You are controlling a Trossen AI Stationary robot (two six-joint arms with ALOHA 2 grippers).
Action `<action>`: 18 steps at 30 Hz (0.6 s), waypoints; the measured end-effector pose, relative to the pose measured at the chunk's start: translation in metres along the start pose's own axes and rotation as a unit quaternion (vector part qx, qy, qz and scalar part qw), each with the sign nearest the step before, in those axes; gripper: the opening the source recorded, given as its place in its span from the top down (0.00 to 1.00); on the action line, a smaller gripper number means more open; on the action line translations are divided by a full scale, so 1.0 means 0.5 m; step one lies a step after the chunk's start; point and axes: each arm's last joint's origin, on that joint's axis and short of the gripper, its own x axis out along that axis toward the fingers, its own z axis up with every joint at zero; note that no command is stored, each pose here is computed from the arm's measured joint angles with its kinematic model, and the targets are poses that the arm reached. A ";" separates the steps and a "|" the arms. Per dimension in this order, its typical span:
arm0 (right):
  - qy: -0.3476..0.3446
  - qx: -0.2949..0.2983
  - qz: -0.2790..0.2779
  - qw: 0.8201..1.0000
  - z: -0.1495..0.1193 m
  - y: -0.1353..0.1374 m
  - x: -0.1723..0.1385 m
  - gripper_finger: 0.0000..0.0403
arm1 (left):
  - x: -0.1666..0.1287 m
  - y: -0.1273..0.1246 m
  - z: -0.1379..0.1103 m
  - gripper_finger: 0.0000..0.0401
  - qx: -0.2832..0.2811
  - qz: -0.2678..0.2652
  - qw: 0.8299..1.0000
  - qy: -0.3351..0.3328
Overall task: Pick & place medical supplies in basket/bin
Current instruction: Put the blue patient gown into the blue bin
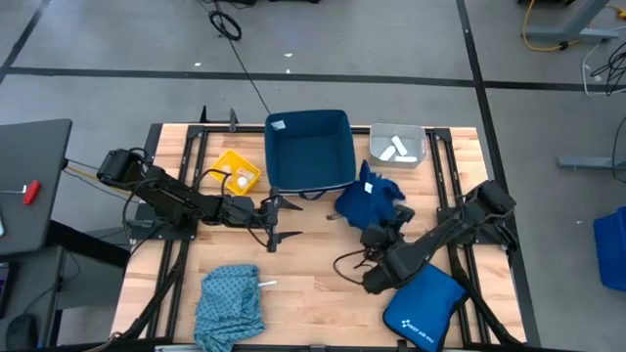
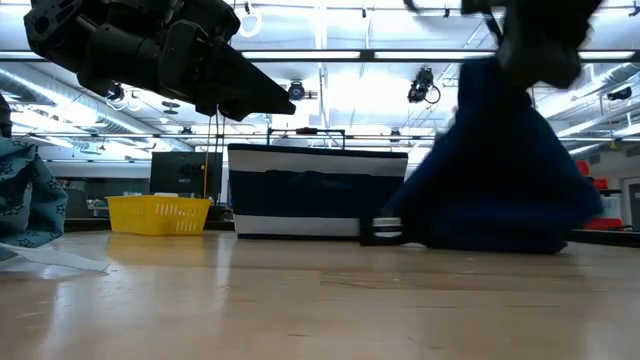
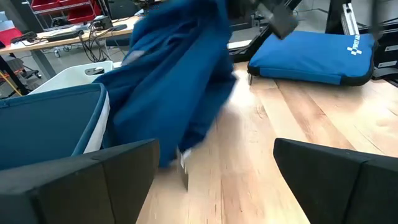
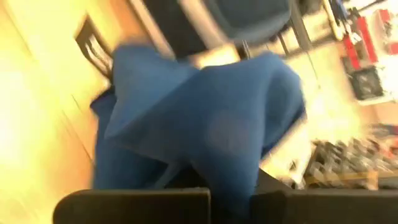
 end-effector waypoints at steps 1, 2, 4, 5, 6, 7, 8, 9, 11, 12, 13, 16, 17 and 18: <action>-0.012 0.004 0.003 1.000 0.009 -0.005 -0.005 0.99 | 0.000 0.000 0.000 0.21 -0.001 0.000 1.000 0.000; -0.019 0.003 0.004 1.000 0.014 -0.011 -0.008 0.99 | 0.000 0.000 0.000 0.21 -0.002 0.000 1.000 -0.001; -0.037 0.013 0.008 0.999 0.028 -0.023 -0.021 0.99 | 0.000 0.000 0.001 0.21 -0.003 0.000 1.000 -0.004; -0.050 0.018 0.009 0.999 0.035 -0.028 -0.028 0.99 | 0.000 0.000 0.001 0.21 -0.003 0.001 1.000 -0.003; -0.057 0.016 0.011 0.998 0.040 -0.031 -0.033 0.99 | 0.000 0.000 0.001 0.21 -0.003 0.000 1.000 -0.003; -0.062 0.011 0.012 0.998 0.045 -0.033 -0.038 0.99 | 0.000 0.000 0.002 0.21 -0.002 0.001 1.000 -0.004; -0.070 0.008 0.013 0.997 0.050 -0.036 -0.044 0.99 | 0.000 0.000 0.001 0.21 -0.002 0.000 1.000 -0.003; -0.081 0.009 0.011 0.997 0.055 -0.039 -0.049 0.99 | 0.000 0.000 0.001 0.21 -0.001 0.001 1.000 -0.003; -0.090 0.005 0.010 0.996 0.061 -0.043 -0.053 0.99 | 0.000 0.000 0.001 0.21 -0.001 0.001 1.000 -0.003; -0.080 -0.001 0.015 0.997 0.064 -0.045 -0.052 0.99 | 0.000 0.000 0.001 0.21 -0.001 0.001 1.000 -0.003; -0.061 -0.009 0.026 0.998 0.067 -0.046 -0.049 0.99 | 0.000 0.000 0.001 0.21 -0.001 0.001 1.000 -0.003; 0.001 -0.018 0.074 0.997 0.074 -0.041 -0.034 0.97 | 0.000 0.000 0.001 0.21 -0.001 0.001 1.000 -0.004; 0.013 -0.019 0.090 0.996 0.076 -0.037 -0.030 0.95 | 0.000 0.000 0.001 0.21 -0.001 0.001 1.000 -0.004; 0.018 -0.020 0.103 0.994 0.079 -0.032 -0.025 0.93 | 0.000 0.000 0.001 0.21 -0.001 0.000 1.000 -0.003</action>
